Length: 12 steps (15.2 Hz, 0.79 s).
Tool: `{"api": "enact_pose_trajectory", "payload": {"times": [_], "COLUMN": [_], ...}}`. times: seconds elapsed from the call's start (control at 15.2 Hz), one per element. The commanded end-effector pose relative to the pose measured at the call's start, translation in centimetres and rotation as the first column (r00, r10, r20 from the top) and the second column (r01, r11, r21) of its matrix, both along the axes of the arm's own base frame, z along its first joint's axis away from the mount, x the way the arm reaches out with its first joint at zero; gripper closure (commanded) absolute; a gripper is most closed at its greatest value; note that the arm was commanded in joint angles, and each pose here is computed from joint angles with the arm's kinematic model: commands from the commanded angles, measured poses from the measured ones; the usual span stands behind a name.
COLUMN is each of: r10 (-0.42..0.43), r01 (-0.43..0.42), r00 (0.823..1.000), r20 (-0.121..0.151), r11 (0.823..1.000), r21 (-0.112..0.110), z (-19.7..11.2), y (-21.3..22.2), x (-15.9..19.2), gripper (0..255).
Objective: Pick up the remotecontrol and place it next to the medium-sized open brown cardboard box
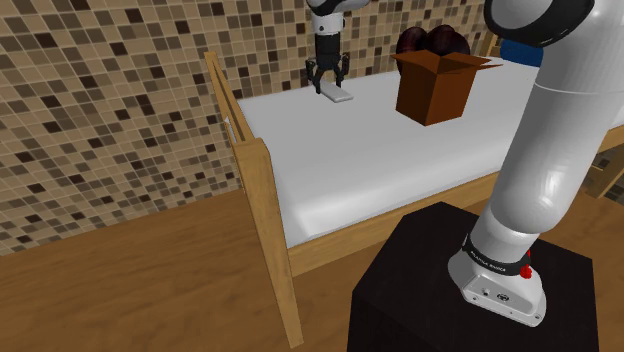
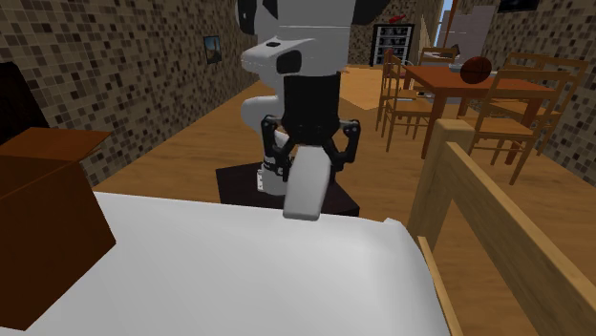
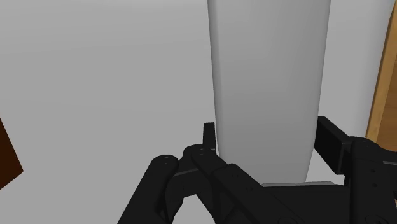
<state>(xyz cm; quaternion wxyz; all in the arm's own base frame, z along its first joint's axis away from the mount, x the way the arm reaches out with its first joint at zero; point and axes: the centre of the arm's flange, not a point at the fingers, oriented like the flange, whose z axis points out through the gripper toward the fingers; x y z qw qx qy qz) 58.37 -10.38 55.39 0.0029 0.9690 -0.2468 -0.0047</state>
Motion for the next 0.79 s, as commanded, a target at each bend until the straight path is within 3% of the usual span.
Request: {"api": "enact_pose_trajectory", "payload": {"times": [0.0,0.73], "r10": [0.0,0.0], "r01": [0.0,0.0], "r00": [1.0,1.0], "r20": [0.0,0.0], "r11": [1.0,1.0], "r21": [0.0,0.0], "z": [1.1,6.9], "y": [0.0,0.0], "x": [0.0,0.0], "gripper": [255,255]}}
